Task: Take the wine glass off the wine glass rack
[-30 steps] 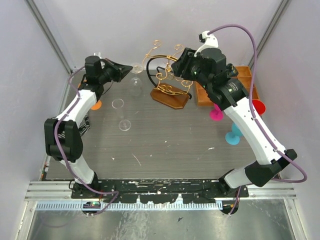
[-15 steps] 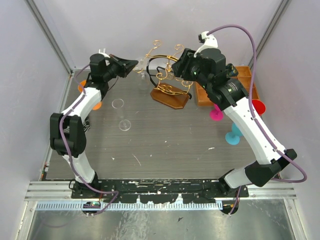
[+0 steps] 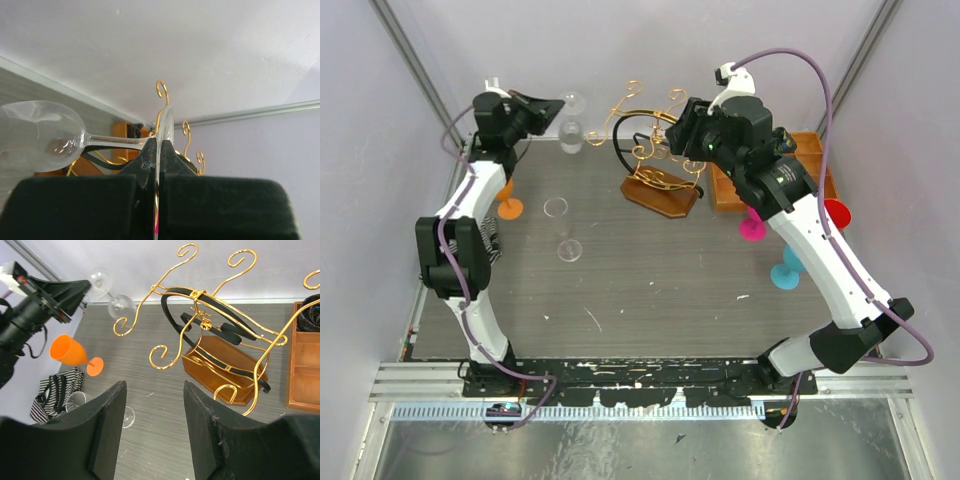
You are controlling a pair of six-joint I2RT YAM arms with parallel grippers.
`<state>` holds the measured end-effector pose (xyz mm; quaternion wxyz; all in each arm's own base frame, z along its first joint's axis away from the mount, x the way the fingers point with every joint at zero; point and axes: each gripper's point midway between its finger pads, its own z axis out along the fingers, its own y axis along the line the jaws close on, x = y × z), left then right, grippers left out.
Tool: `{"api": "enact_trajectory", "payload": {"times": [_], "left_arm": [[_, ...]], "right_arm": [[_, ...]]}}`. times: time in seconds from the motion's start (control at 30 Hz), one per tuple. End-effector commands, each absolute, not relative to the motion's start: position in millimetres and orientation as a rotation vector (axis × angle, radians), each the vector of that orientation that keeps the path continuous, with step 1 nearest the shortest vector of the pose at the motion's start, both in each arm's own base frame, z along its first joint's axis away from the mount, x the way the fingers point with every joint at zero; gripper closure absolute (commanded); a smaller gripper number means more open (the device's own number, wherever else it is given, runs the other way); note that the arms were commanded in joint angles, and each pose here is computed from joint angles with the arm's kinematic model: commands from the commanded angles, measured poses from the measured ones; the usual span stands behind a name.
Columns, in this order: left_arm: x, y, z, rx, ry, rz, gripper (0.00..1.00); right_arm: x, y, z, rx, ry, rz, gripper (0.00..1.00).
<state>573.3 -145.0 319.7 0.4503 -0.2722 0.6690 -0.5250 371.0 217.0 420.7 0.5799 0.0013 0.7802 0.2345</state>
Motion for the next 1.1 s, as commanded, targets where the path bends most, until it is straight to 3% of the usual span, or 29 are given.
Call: {"api": "enact_trajectory", "payload": {"times": [0.0,0.13,0.4,0.6,0.8,1.07], "left_arm": [[526.8,-128.6,441.7,-0.325,1.434,-1.187,1.00],[463.6,-140.7,500.0,-0.043,1.281,-1.191,1.00],[339.8,-166.7,543.7,0.398,1.126,-1.244,1.00],[257.7,-176.8,554.9,0.633,1.082,-1.234,1.00],[237.9,-181.0,545.0,0.732,1.092,-1.238,1.00],[239.4,-183.7,543.9,0.754,1.068,-1.307,1.00]], "right_arm": [[363.0,215.0,454.6,-0.007,1.743,0.598,0.45],[362.1,224.4,453.7,0.093,1.790,0.782,0.43],[356.4,260.0,460.8,0.241,1.928,1.431,0.16],[351.7,283.4,490.2,0.400,1.794,2.109,0.00],[361.7,304.3,510.4,0.582,1.663,2.479,0.00],[374.7,344.4,532.8,0.644,1.556,2.676,0.00]]}}
